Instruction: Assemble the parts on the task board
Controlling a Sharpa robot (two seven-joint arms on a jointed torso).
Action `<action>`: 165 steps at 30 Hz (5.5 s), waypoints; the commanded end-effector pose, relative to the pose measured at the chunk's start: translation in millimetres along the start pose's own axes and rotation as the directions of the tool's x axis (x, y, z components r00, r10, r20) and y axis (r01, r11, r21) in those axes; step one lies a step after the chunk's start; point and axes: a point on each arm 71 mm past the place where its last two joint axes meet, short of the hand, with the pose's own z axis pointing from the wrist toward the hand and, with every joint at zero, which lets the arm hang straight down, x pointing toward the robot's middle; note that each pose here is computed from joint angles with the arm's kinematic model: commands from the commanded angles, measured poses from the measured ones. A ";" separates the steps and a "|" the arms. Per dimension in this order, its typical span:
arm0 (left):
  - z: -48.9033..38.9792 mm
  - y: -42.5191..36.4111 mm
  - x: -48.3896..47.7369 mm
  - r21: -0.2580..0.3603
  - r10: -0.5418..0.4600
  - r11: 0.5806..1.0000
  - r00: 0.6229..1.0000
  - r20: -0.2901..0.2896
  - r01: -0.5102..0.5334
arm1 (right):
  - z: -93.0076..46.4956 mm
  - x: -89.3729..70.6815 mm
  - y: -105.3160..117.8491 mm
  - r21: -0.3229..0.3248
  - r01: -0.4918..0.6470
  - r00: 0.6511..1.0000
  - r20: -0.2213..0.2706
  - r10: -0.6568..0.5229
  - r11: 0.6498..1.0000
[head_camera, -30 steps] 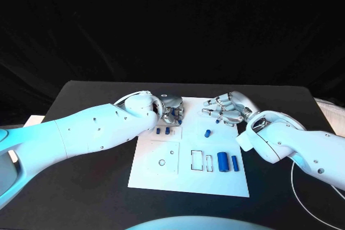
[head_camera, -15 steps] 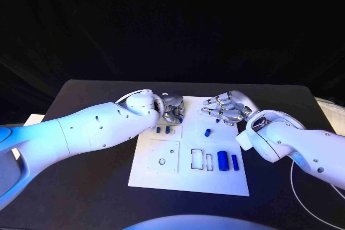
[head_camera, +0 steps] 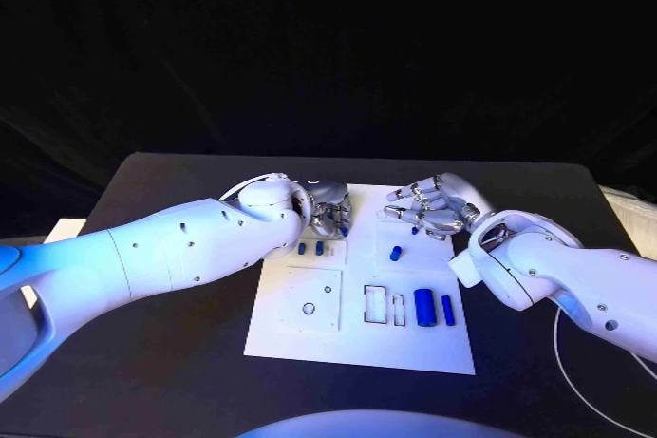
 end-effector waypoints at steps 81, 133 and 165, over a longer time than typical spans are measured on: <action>-35.7 47.6 -14.1 -0.193 -0.180 0.966 0.983 -0.024 0.172 | -1.0 0.4 0.6 -0.010 0.005 1.000 -0.008 -0.005 1.000; -52.2 66.8 -22.7 -0.185 -0.312 0.931 0.949 0.050 0.316 | 0.3 -15.4 -12.0 0.010 0.052 0.999 0.001 -0.052 0.999; -107.9 101.5 -29.3 0.268 -0.967 -0.070 -0.131 0.217 0.961 | 10.0 -20.8 -9.7 -0.017 0.765 0.643 -0.051 -0.764 0.644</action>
